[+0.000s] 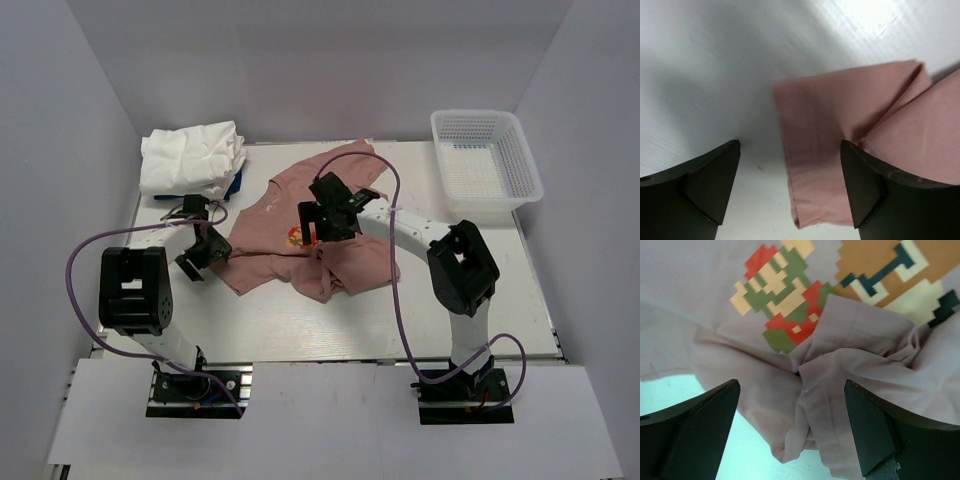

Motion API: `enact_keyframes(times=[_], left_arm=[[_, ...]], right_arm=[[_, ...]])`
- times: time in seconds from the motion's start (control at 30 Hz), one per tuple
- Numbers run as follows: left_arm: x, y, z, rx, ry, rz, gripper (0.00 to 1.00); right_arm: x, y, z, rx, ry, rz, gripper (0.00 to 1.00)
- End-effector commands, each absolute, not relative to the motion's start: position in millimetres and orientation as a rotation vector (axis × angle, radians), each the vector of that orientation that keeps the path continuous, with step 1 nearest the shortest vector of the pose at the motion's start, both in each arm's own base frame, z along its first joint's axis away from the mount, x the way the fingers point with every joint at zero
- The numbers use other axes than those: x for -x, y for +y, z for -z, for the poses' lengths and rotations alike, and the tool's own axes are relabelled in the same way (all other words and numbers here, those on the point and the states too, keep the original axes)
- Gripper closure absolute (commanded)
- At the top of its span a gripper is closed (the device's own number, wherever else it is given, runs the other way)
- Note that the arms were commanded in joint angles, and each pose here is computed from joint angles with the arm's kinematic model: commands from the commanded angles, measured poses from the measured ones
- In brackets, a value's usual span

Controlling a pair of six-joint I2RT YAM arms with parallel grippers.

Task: Fold and stack the t-shirts
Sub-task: Flatten out the tshirt

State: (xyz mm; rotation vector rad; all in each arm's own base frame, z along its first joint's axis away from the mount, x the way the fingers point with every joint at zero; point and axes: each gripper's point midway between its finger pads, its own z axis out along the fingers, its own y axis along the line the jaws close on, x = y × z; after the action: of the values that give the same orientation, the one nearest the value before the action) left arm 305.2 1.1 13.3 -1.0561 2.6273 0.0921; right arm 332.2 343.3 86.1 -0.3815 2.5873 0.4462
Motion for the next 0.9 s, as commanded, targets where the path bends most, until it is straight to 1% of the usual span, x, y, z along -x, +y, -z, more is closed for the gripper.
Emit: enact_keyframes(times=[0.0, 0.03, 0.1, 0.13, 0.17, 0.23, 0.27, 0.3, 0.33, 0.37, 0.43, 0.47, 0.53, 0.57, 0.6, 0.77, 0.8, 0.83, 0.87], left_arm=[[-312.9, -4.3, 2.0, 1.068, 2.608, -0.015, 0.11], [-311.2, -7.8, 7.6, 1.069, 2.624, 0.007, 0.19], [-311.5, -11.1, 11.6, 1.055, 2.634, 0.033, 0.28], [-312.1, -14.8, 13.5, 1.050, 2.634, 0.066, 0.39], [-315.1, -17.2, 12.7, 1.031, 2.633, 0.091, 0.44], [-316.6, -22.5, 15.3, 1.002, 2.633, 0.140, 0.62], [-319.7, -23.7, 14.4, 0.980, 2.630, 0.156, 0.86], [-320.2, -25.3, 18.2, 0.981, 2.637, 0.166, 1.00], [-327.3, -27.3, 12.8, 0.945, 2.632, 0.190, 1.00], [-328.8, -29.3, 14.3, 0.928, 2.646, 0.204, 1.00], [-335.0, -31.7, 10.5, 0.919, 2.632, 0.231, 1.00], [-336.1, -33.8, 7.5, 0.895, 2.623, 0.253, 1.00], [-335.7, -33.8, 1.4, 0.887, 2.601, 0.263, 1.00], [-333.4, -33.8, -6.9, 0.880, 2.584, 0.269, 1.00], [-333.5, -29.5, -11.7, 0.901, 2.562, 0.241, 1.00], [-333.1, -29.5, -46.5, 0.927, 2.486, 0.230, 1.00], [-332.5, -27.7, -52.6, 0.942, 2.465, 0.224, 1.00], [-335.4, -27.7, -70.3, 0.923, 2.414, 0.248, 1.00], [-331.3, -26.2, -75.3, 0.938, 2.397, 0.243, 1.00]], right_arm=[[-341.8, 334.3, -86.9, 0.260, 2.593, -0.348, 0.10], [-341.6, 331.8, -80.5, 0.249, 2.602, -0.334, 0.10], [-341.8, 332.4, -76.7, 0.241, 2.610, -0.331, 0.11], [-340.9, 334.7, -74.1, 0.249, 2.619, -0.336, 0.14], [-340.1, 335.8, -70.9, 0.254, 2.629, -0.339, 0.16], [-338.3, 345.9, -70.8, 0.267, 2.626, -0.389, 0.16], [-336.1, 342.2, -60.0, 0.267, 2.645, -0.381, 0.20], [-339.1, 346.0, -59.4, 0.263, 2.633, -0.403, 0.22], [-337.7, 347.2, -52.7, 0.271, 2.647, -0.406, 0.31], [-340.9, 346.3, -52.9, 0.257, 2.642, -0.398, 0.36], [-341.2, 346.4, -52.9, 0.249, 2.642, -0.393, 0.54], [-342.3, 345.2, -55.8, 0.244, 2.632, -0.388, 0.71], [-342.8, 344.1, -68.4, 0.219, 2.607, -0.403, 0.87], [-339.5, 337.4, -64.1, 0.214, 2.609, -0.375, 0.93], [-341.7, 337.2, -85.5, 0.204, 2.555, -0.408, 1.00], [-326.4, 305.7, -97.0, 0.124, 2.508, -0.390, 1.00], [-313.7, 290.3, -106.5, 0.100, 2.505, -0.390, 1.00], [-310.7, 282.4, -110.7, 0.082, 2.495, -0.375, 1.00], [-306.9, 269.6, -126.7, 0.049, 2.465, -0.375, 1.00]])
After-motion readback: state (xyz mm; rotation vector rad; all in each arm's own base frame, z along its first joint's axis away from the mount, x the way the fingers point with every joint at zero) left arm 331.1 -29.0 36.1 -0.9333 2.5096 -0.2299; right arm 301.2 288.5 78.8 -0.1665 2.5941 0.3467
